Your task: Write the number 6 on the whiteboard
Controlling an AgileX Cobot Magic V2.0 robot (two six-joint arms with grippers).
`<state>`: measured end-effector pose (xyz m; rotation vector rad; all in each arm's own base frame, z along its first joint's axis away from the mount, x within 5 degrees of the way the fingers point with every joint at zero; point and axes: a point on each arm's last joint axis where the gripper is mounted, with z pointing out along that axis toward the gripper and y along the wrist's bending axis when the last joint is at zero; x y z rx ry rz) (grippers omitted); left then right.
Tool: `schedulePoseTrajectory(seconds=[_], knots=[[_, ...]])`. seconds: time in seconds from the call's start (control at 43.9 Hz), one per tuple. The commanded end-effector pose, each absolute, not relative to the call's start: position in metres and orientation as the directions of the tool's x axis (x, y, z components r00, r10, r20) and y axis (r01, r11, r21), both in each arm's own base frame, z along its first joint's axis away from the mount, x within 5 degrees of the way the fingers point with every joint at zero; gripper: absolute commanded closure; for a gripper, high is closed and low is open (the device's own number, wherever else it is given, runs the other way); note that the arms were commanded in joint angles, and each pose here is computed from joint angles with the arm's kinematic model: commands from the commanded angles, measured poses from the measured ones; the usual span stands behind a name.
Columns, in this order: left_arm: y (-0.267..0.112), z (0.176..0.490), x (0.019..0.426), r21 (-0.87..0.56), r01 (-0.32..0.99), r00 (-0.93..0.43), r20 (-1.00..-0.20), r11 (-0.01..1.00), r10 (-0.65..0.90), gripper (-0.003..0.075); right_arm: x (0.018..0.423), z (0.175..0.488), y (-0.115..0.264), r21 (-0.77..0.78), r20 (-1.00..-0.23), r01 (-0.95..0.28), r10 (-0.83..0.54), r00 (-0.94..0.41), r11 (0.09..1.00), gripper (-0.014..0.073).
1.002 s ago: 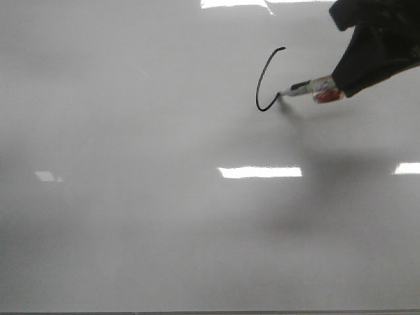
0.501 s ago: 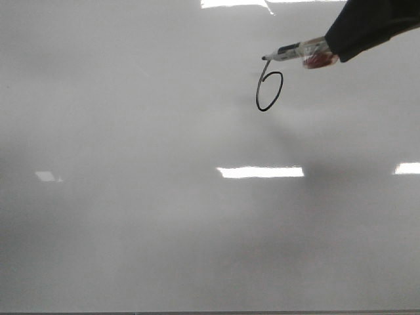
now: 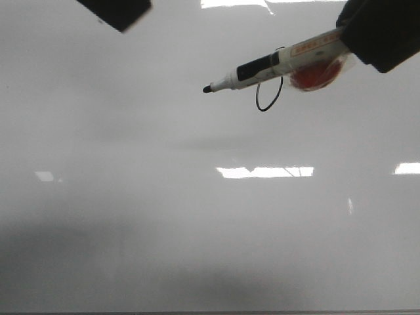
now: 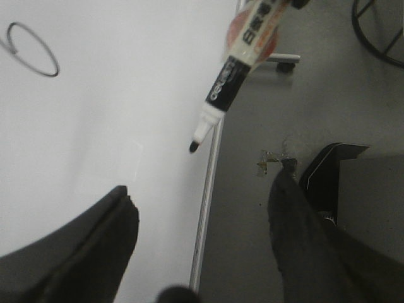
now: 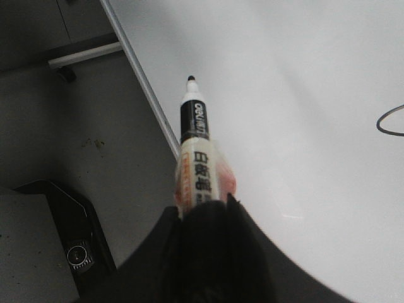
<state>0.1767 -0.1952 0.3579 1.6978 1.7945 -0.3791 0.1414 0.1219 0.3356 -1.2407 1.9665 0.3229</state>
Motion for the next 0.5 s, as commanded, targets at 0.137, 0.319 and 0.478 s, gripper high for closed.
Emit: schedulePoseTrajectory(seconds=[0.137,0.319,0.478], knots=[[-0.239,0.352,0.18,0.307,0.95,0.17,-0.67,0.062,0.723,0.0281,0.141,0.351,0.122,-0.22,-0.768,-0.835,-0.617,-0.171,0.504,0.0662],[-0.254,0.335,0.187,0.303,0.952,0.178,-0.652,0.039,0.737,0.0281,0.142,0.351,0.122,-0.221,-0.77,-0.834,-0.615,-0.169,0.506,0.0662],[-0.258,0.331,0.191,0.321,0.946,0.19,-0.652,0.04,0.734,0.0283,0.142,0.351,0.122,-0.222,-0.771,-0.833,-0.614,-0.168,0.507,0.0662]])
